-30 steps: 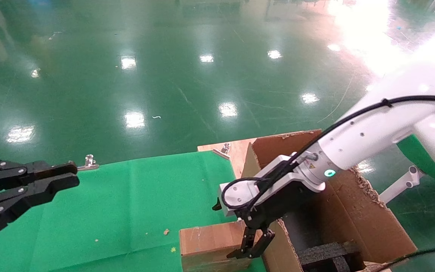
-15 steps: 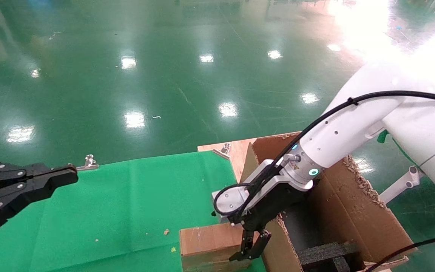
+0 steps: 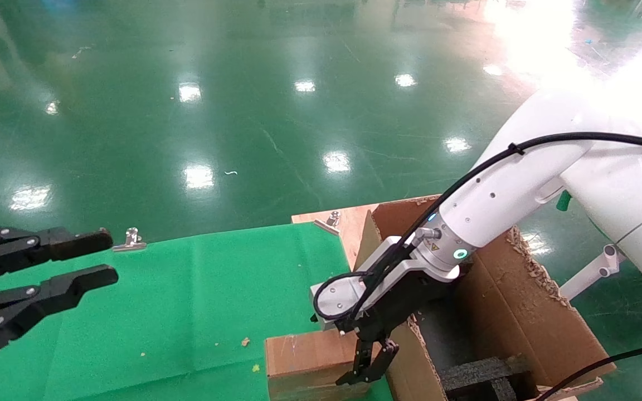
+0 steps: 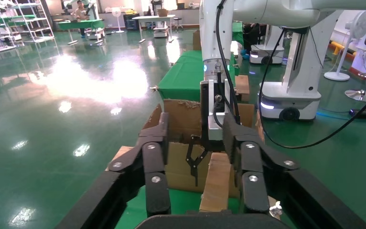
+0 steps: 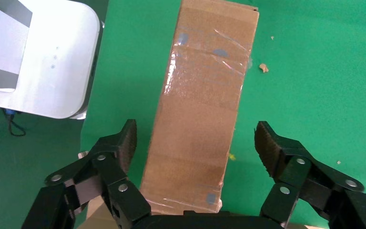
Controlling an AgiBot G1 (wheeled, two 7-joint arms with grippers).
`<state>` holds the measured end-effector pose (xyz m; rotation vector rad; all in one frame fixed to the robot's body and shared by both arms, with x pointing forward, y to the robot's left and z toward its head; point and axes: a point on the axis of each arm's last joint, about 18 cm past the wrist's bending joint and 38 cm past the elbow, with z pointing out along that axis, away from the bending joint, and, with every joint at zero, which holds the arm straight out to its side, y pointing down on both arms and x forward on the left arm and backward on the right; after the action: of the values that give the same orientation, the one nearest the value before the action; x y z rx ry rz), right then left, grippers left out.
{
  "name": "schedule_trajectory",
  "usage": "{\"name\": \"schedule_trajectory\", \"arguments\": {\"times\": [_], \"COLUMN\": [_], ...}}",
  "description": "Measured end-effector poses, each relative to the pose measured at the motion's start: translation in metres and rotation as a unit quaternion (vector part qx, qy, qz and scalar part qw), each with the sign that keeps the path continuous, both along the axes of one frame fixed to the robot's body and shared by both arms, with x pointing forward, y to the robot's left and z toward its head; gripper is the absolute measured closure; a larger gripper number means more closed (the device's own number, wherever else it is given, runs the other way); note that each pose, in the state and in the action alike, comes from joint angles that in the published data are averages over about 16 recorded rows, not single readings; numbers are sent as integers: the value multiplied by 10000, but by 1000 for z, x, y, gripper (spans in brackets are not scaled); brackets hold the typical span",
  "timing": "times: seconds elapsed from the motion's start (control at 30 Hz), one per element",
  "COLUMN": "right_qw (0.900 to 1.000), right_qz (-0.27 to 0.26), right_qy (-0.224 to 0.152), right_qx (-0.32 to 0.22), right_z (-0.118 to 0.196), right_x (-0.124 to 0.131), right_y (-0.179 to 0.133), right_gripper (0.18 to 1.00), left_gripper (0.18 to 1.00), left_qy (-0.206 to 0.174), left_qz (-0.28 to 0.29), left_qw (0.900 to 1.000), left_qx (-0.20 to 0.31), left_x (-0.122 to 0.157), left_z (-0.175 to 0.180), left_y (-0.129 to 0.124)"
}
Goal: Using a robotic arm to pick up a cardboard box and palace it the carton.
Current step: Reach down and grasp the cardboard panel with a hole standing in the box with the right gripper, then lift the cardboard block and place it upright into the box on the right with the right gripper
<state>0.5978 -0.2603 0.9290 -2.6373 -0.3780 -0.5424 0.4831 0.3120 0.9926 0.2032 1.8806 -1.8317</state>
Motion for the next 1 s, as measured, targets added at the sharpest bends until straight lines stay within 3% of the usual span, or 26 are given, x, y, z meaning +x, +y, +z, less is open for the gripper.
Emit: {"name": "schedule_trajectory", "arguments": {"times": [0.17, 0.6, 1.0], "right_qw": [10000, 10000, 10000], "right_qz": [2, 3, -10], "right_qy": [-4, -8, -23], "right_qx": [2, 3, 22], "right_z": [0, 0, 0], "right_x": [0, 0, 0], "right_y": [0, 0, -1], "right_gripper": [298, 546, 741], "left_gripper": [729, 459, 282], "left_qy": [0, 0, 0], "left_qz": [0, 0, 0], "left_qw": [10000, 10000, 10000], "left_qx": [0, 0, 0], "left_x": [0, 0, 0], "left_z": [0, 0, 0], "left_y": [0, 0, 0]}}
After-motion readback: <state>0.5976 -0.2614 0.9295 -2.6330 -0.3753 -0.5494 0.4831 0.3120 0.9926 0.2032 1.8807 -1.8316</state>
